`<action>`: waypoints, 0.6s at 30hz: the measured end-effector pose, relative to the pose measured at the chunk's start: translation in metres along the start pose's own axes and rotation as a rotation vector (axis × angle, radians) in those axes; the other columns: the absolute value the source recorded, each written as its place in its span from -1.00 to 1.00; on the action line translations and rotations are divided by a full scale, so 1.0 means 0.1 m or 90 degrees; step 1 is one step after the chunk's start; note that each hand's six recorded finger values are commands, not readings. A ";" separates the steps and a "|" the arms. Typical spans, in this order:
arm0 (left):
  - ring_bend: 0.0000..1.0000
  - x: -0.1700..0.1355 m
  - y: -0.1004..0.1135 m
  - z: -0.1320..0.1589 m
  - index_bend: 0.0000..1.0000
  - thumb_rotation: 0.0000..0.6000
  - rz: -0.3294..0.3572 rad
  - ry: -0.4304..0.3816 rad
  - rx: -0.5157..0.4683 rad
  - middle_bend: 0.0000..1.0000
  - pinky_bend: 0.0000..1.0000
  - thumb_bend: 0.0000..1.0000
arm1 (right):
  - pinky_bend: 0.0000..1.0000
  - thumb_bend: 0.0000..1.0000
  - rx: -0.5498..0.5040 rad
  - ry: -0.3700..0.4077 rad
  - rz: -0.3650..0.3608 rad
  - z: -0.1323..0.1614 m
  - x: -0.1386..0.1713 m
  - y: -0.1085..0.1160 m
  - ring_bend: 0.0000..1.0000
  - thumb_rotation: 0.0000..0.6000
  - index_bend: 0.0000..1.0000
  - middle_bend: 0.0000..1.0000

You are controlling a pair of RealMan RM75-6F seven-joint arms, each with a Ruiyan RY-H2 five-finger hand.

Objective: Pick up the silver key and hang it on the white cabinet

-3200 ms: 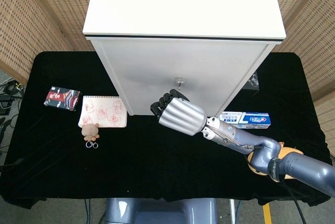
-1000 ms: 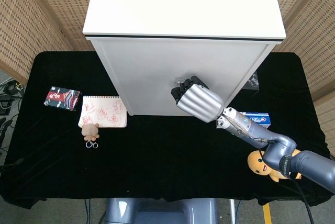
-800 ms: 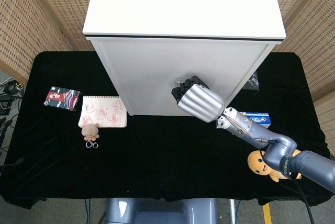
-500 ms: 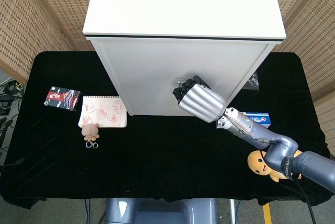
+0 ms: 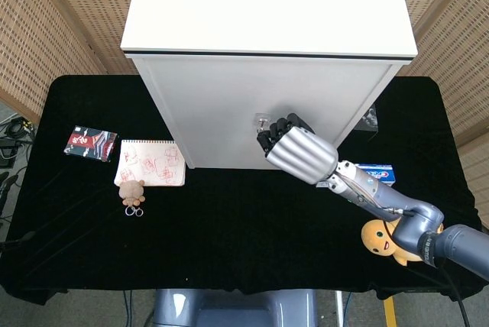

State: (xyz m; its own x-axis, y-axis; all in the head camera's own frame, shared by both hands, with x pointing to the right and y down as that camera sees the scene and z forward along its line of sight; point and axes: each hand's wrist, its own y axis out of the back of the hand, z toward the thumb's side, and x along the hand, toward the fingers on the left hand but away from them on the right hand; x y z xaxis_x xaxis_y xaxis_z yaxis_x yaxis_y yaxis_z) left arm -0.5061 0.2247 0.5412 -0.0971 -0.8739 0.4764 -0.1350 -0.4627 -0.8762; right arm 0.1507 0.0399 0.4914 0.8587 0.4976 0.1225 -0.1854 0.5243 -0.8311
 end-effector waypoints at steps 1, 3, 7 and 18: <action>-1.00 0.00 0.00 0.00 -1.00 1.00 0.001 -0.001 -0.001 -1.00 -1.00 -1.00 | 1.00 -0.08 0.000 -0.001 -0.002 -0.02 0.04 0.02 0.74 1.00 0.30 0.77; -1.00 -0.01 0.02 0.00 -1.00 1.00 0.003 -0.004 -0.003 -1.00 -1.00 -1.00 | 1.00 -0.08 0.000 -0.005 -0.005 -0.07 0.16 0.06 0.72 1.00 0.30 0.75; -1.00 -0.04 0.04 0.01 -1.00 1.00 0.008 -0.011 -0.007 -1.00 -1.00 -1.00 | 0.97 -0.08 -0.003 -0.021 0.001 -0.17 0.48 0.12 0.65 1.00 0.27 0.68; -1.00 -0.13 0.10 0.09 -1.00 1.00 0.028 -0.035 -0.007 -1.00 -1.00 -1.00 | -0.04 -0.84 -0.050 -0.186 0.126 -0.45 1.77 0.17 -0.40 1.00 -0.46 -0.42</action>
State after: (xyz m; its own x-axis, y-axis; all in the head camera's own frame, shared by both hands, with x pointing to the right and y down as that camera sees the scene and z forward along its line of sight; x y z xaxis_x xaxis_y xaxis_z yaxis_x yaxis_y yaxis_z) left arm -0.4975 0.2303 0.5255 -0.0489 -0.9005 0.4320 -0.1427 -0.4218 -0.8954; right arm 0.3215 0.1057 0.4743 0.6351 0.7665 0.0954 -0.2873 0.3490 -0.8920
